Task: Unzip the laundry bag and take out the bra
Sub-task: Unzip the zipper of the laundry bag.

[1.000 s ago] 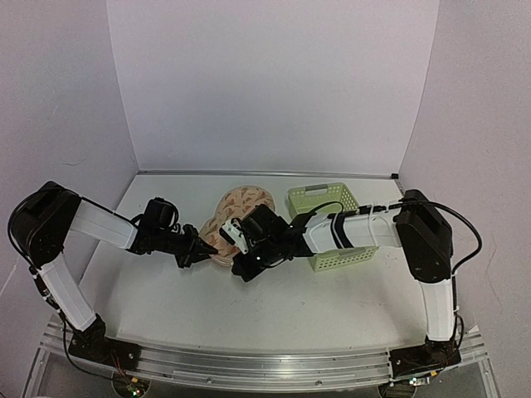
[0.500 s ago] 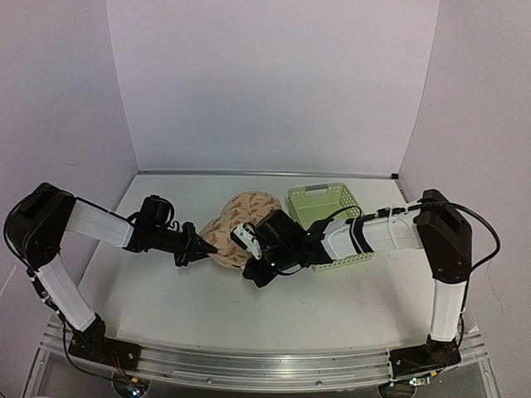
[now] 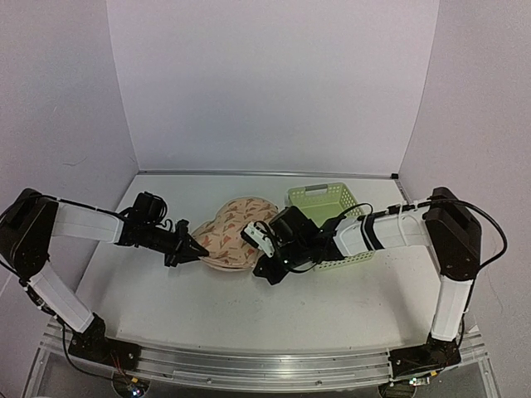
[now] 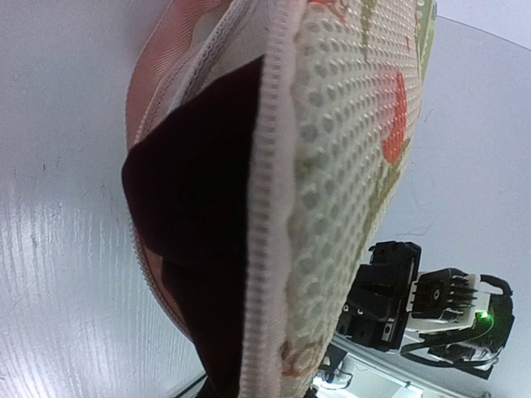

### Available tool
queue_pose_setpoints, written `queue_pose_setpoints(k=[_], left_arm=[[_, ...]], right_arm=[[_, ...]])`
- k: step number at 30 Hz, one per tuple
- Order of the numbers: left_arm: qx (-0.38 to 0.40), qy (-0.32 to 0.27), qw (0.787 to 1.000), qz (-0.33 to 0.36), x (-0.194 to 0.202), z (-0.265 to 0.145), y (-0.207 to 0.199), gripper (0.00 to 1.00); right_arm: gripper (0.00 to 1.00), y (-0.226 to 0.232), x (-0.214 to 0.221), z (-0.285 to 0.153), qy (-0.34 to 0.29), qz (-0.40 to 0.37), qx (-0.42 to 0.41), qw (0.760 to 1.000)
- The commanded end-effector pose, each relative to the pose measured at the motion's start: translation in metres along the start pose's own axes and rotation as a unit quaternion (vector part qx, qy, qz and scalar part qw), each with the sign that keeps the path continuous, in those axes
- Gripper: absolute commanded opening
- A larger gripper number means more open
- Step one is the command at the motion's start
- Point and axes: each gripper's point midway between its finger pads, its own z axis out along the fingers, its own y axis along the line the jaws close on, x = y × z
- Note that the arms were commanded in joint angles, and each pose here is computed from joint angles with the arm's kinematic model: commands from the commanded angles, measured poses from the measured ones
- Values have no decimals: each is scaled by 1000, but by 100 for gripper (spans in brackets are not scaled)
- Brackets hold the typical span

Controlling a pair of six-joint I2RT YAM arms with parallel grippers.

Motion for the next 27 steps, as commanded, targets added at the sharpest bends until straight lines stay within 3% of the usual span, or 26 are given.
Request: queue_pose_setpoints(k=[1, 11, 19, 27], left_arm=[[-5, -18, 998, 56, -5, -19, -14, 0], [-9, -13, 998, 67, 6, -25, -9, 0], [-18, -48, 997, 65, -5, -31, -15, 0], [-43, -103, 993, 42, -14, -41, -5, 0]], right_arm=[[0, -14, -10, -16, -9, -22, -1, 1000], [1, -12, -25, -10, -19, -17, -41, 999], [27, 5, -43, -21, -40, -13, -81, 996], [42, 9, -51, -57, -64, -4, -75, 995]])
